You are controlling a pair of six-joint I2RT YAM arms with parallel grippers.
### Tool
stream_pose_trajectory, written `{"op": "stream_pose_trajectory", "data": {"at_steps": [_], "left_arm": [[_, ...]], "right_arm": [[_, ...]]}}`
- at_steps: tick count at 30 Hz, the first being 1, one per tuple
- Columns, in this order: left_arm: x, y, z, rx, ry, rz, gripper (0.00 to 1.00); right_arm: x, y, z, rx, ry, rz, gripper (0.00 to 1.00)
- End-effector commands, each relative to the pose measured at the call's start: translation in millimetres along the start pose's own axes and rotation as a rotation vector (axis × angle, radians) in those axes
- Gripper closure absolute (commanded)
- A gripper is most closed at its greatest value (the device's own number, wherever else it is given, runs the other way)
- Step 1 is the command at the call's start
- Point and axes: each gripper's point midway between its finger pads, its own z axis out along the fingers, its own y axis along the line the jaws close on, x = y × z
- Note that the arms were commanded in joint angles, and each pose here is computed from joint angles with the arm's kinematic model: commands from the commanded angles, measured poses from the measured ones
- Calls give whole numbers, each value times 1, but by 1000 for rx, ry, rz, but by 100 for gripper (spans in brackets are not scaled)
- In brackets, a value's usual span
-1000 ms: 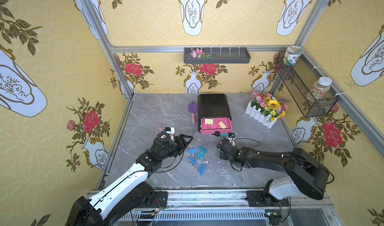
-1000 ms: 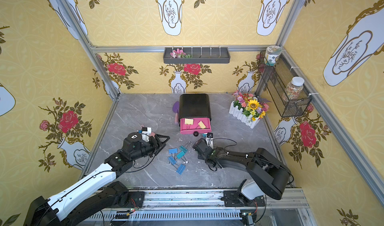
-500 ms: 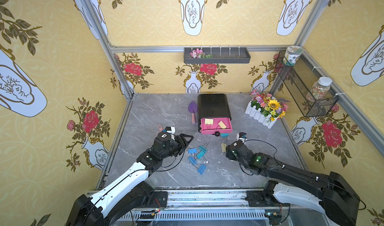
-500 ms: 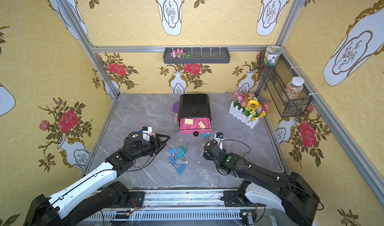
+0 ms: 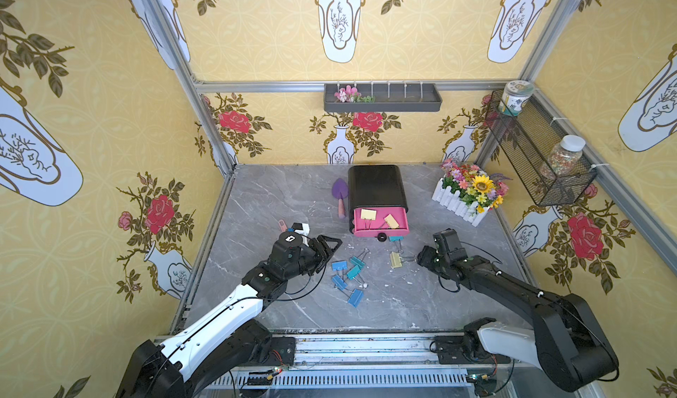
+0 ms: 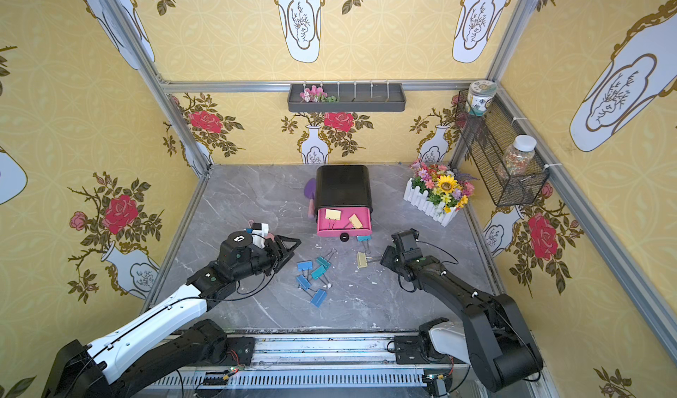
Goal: Put the binder clips in the drawer according to color
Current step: Pick up the binder clip at the center of the board.
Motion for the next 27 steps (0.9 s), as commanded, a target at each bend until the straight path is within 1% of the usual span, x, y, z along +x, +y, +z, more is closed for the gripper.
{"op": "stream_pose_trajectory", "data": {"at_steps": [1, 6, 13, 17, 21, 27], "left_arm": [[-1, -6, 1, 22, 0, 6, 33], [0, -5, 2, 19, 4, 6, 33], [0, -4, 1, 25, 1, 7, 33], [1, -3, 0, 26, 1, 5, 33], [1, -2, -1, 28, 2, 6, 33], [2, -2, -1, 33, 2, 7, 33]], "right_arm": [[-9, 7, 2, -3, -19, 18, 31], [-15, 4, 8, 108, -30, -31, 28], [-3, 3, 16, 265, -20, -131, 23], [3, -2, 22, 305, -4, -135, 23], [11, -8, 23, 312, 9, -123, 24], [32, -6, 11, 295, 6, -129, 25]]}}
